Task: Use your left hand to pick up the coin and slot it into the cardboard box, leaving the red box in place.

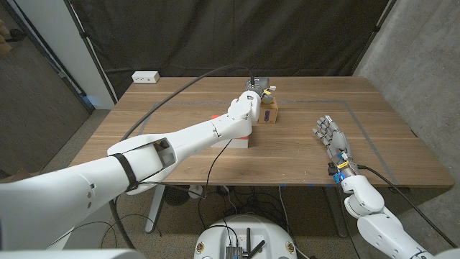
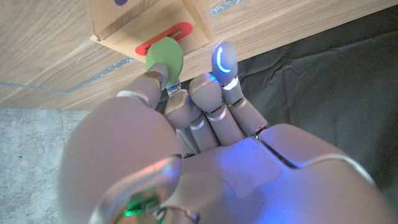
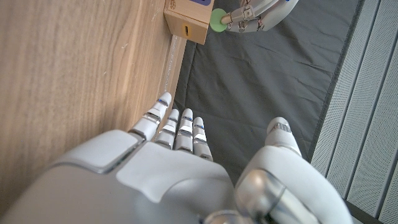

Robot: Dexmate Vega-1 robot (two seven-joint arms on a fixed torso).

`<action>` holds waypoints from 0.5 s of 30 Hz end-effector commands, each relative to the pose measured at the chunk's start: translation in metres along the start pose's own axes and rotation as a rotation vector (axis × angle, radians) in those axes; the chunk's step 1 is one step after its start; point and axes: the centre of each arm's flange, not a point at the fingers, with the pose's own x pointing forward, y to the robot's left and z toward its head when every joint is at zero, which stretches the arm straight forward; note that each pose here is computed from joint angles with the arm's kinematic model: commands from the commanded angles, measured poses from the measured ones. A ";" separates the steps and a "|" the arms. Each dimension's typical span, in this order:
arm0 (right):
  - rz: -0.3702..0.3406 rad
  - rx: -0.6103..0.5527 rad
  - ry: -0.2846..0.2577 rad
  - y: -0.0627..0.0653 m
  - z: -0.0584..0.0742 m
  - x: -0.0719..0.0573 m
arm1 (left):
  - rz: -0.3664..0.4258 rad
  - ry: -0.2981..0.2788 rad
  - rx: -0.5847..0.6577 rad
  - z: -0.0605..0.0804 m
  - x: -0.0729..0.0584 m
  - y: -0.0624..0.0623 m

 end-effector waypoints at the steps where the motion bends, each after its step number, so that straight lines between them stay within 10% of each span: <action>1: 0.000 -0.002 -0.002 0.000 0.000 0.000 | -0.007 0.000 0.004 0.001 0.001 -0.002; 15: -0.005 0.000 0.004 -0.001 -0.002 0.001 | -0.023 -0.001 0.009 0.001 0.005 -0.011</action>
